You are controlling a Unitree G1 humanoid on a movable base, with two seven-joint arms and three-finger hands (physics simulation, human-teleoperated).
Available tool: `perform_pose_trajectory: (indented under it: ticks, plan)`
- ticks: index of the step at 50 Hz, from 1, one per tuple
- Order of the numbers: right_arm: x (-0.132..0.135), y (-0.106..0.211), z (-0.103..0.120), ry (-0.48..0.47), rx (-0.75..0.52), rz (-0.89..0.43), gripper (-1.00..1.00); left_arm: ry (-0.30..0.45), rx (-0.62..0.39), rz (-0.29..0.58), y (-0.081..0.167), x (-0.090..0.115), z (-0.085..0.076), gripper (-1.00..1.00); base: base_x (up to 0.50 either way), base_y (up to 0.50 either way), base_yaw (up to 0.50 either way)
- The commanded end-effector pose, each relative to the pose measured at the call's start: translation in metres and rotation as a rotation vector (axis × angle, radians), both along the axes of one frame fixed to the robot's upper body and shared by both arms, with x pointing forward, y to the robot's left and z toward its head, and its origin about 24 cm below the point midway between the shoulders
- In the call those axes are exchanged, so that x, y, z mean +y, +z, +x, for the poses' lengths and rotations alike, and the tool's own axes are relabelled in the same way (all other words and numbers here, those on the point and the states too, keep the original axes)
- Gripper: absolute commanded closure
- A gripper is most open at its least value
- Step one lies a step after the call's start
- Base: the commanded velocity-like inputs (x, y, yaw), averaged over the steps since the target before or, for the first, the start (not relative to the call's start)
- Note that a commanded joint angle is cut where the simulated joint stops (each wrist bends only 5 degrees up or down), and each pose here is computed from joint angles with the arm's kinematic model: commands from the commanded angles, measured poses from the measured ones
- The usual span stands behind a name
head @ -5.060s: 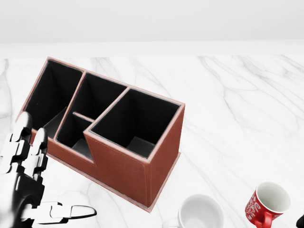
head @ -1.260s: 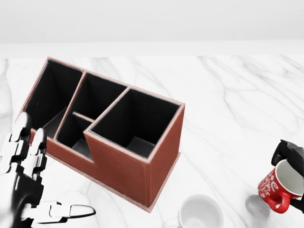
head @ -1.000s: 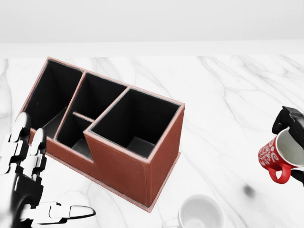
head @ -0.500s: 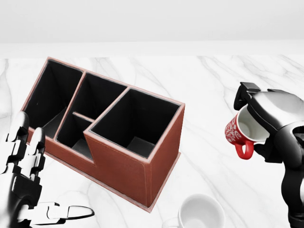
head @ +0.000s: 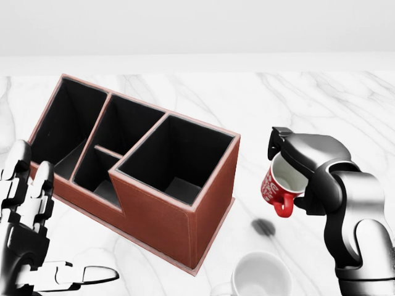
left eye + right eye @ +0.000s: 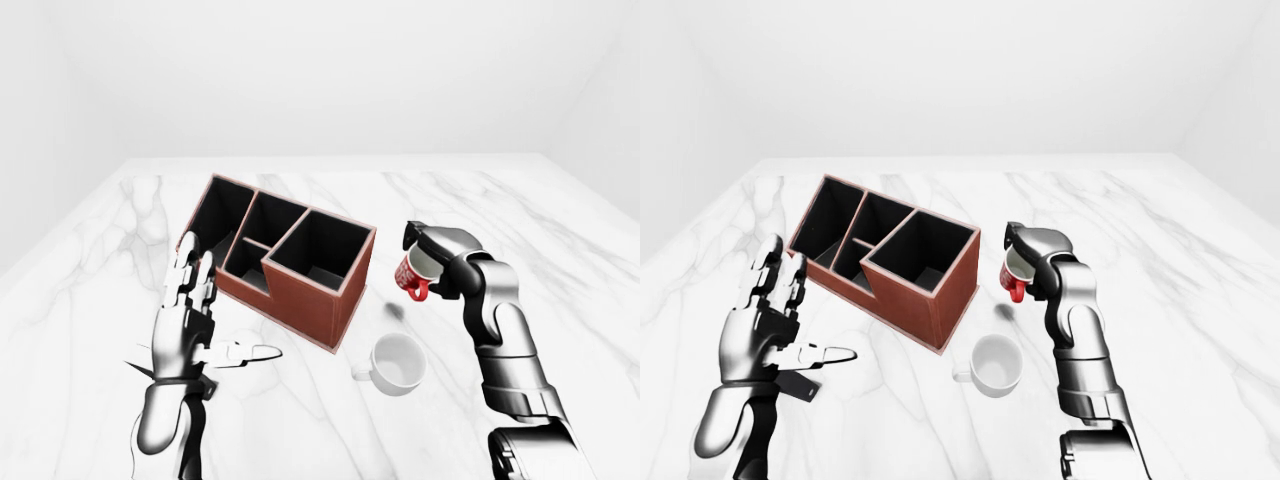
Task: Pick up the red mug and place it to the right of the caddy.
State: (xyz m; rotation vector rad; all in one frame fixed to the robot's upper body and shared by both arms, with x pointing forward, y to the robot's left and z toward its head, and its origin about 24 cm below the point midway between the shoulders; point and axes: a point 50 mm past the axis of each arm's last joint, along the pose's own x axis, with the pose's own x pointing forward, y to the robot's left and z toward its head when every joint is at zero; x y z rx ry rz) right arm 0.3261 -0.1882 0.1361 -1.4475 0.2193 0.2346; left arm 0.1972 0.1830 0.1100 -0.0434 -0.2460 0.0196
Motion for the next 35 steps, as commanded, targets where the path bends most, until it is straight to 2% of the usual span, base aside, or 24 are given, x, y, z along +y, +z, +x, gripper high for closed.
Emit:
perform_pose_trajectory:
  ticks: [1, 2, 4, 7, 9, 14, 15, 17, 21, 22, 23, 24, 25, 34, 35]
  plan:
    - [0.011, -0.014, 0.009, 0.027, 0.071, 0.019, 1.00, 0.002, -0.044, 0.005, 0.010, 0.000, -0.003, -1.00, 0.00, 0.00, 0.00]
    - [0.011, -0.015, 0.009, 0.028, 0.080, 0.017, 1.00, 0.000, -0.007, -0.001, 0.002, 0.000, -0.001, -1.00, 0.00, 0.00, 0.00]
    - [0.014, -0.019, 0.011, 0.035, 0.098, 0.026, 1.00, -0.001, 0.003, -0.004, -0.002, 0.000, -0.001, -1.00, 0.00, 0.00, 0.00]
    - [0.016, -0.028, 0.012, 0.040, 0.135, 0.034, 1.00, 0.003, -0.045, 0.003, 0.010, 0.001, -0.003, -1.00, 0.00, 0.00, 0.00]
    - [0.017, -0.029, 0.013, 0.041, 0.142, 0.035, 1.00, 0.000, 0.001, -0.005, -0.001, 0.001, -0.001, -1.00, 0.00, 0.00, 0.00]
    - [0.016, -0.031, 0.015, 0.041, 0.159, 0.041, 1.00, -0.001, 0.003, -0.004, -0.002, 0.000, -0.001, -1.00, 0.00, 0.00, 0.00]
    - [0.016, -0.032, 0.016, 0.039, 0.163, 0.043, 1.00, 0.005, -0.062, 0.006, 0.014, 0.001, -0.003, -1.00, 0.00, 0.00, 0.00]
    - [0.015, -0.033, 0.017, 0.036, 0.174, 0.046, 1.00, -0.001, 0.002, -0.004, -0.001, 0.000, -0.001, -1.00, 0.00, 0.00, 0.00]
    - [0.012, -0.037, 0.017, 0.031, 0.191, 0.047, 1.00, -0.001, 0.002, -0.004, -0.001, 0.001, -0.001, -1.00, 0.00, 0.00, 0.00]
    - [0.012, -0.037, 0.017, 0.030, 0.192, 0.047, 1.00, 0.006, -0.068, 0.007, 0.015, 0.001, -0.002, -1.00, 0.00, 0.00, 0.00]
    - [0.011, -0.036, 0.017, 0.029, 0.189, 0.048, 1.00, 0.005, -0.072, 0.007, 0.016, 0.001, -0.003, -1.00, 0.00, 0.00, 0.00]
    - [0.010, -0.037, 0.018, 0.026, 0.194, 0.049, 1.00, 0.000, -0.005, -0.003, 0.001, 0.001, -0.001, -1.00, 0.00, 0.00, 0.00]
    - [0.010, -0.037, 0.018, 0.026, 0.195, 0.049, 1.00, -0.001, 0.002, -0.005, -0.001, 0.001, -0.001, -1.00, 0.00, 0.00, 0.00]
    - [0.008, -0.044, 0.023, 0.018, 0.244, 0.065, 1.00, 0.002, 0.004, -0.006, -0.002, 0.002, 0.000, -1.00, 0.00, 0.00, 0.00]
    - [0.008, -0.045, 0.024, 0.017, 0.251, 0.067, 1.00, 0.005, -0.028, -0.001, 0.006, 0.002, -0.001, -1.00, 0.00, 0.00, 0.00]
